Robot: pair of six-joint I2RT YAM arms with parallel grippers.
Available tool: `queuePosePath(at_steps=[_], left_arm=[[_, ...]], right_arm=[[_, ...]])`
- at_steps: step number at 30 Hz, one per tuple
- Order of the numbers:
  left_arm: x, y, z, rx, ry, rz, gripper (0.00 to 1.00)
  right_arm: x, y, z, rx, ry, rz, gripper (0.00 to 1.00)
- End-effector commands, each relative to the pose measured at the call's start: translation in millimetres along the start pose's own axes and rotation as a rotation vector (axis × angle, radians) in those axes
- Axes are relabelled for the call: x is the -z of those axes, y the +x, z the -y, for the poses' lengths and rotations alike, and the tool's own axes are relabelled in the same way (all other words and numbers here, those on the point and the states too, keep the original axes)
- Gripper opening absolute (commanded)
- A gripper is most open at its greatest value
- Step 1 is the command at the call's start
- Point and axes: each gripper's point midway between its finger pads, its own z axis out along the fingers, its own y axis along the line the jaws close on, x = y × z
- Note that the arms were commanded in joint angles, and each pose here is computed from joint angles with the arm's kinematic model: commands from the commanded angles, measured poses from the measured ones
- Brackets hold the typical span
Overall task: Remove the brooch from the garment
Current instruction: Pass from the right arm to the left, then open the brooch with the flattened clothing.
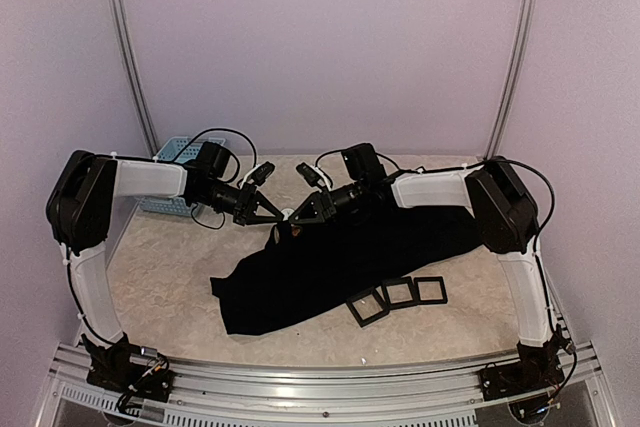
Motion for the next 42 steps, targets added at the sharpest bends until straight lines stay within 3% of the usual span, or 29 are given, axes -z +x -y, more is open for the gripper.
queuePosePath(at_steps=[1, 14, 42], left_arm=[[2, -8, 19, -0.06, 0.024, 0.013, 0.0], [0, -8, 24, -0.072, 0.026, 0.005, 0.0], [-10, -7, 37, -0.123, 0.025, -0.026, 0.0]], right_arm=[[-10, 7, 8, -0.031, -0.003, -0.026, 0.14], [-16, 13, 23, -0.098, 0.007, -0.046, 0.0], [-24, 44, 90, -0.379, 0.158, -0.114, 0.0]])
